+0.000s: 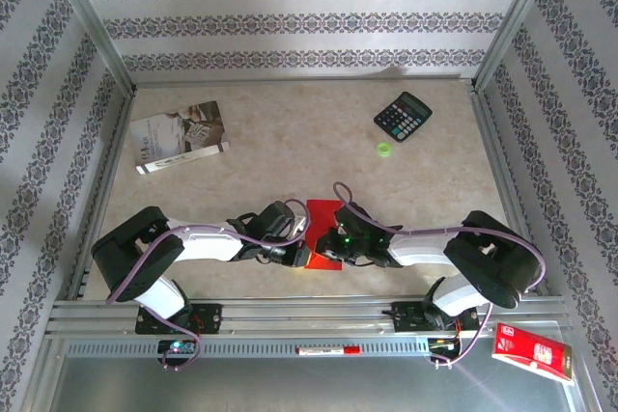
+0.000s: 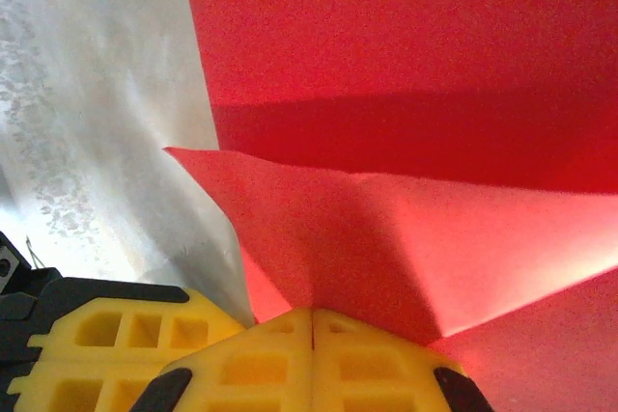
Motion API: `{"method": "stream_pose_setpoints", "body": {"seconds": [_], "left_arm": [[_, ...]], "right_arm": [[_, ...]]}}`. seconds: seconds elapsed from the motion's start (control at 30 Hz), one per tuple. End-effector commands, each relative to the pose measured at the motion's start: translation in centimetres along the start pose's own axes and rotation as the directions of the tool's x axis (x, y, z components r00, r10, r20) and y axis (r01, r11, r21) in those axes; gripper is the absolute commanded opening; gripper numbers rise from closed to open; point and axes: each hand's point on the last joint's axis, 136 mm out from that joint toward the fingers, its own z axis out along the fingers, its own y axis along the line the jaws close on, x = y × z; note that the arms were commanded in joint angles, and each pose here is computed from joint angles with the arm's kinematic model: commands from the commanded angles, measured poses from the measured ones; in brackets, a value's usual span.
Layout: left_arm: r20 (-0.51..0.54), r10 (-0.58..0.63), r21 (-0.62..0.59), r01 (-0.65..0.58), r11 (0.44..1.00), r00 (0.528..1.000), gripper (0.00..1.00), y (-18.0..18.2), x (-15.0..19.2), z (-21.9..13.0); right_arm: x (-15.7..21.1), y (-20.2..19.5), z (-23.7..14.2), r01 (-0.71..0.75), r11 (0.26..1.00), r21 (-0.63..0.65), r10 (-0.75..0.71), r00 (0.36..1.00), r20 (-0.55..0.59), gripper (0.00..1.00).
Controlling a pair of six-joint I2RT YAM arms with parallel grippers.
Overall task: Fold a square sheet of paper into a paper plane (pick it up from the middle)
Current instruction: Fold the triangle a second time at the center of the table.
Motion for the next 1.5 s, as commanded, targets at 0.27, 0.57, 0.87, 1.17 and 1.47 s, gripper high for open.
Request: {"method": "stream_pose_setpoints", "body": {"seconds": [0.27, 0.57, 0.87, 1.17, 1.47], "left_arm": [[-0.177, -0.092, -0.257, 0.044, 0.966, 0.980, 0.00, 7.0, 6.6, 0.3], [-0.185, -0.092, -0.263, 0.041, 0.964, 0.978, 0.00, 7.2, 6.9, 0.3], [-0.186, -0.093, -0.258, 0.043, 0.965, 0.978, 0.00, 7.1, 6.8, 0.3], [-0.180, -0.092, -0.255, 0.044, 0.966, 0.979, 0.00, 6.8, 6.4, 0.4], [-0.177, -0.089, -0.255, 0.042, 0.966, 0.980, 0.00, 6.8, 6.3, 0.5]], "right_arm": [[-2.9, -4.8, -2.1, -0.055, 0.986, 0.156, 0.046, 0.997, 0.059, 0.03], [-5.4, -7.2, -3.3, -0.099, 0.973, 0.208, 0.082, 0.993, 0.091, 0.03], [-8.2, -6.4, -5.1, -0.079, 0.982, 0.173, 0.060, 0.992, 0.113, 0.02], [-5.1, -1.1, -5.7, 0.030, 0.998, 0.048, -0.036, 0.991, 0.129, 0.03], [-1.3, 1.0, -2.2, 0.049, 0.999, 0.019, -0.050, 0.996, 0.070, 0.03]]}}
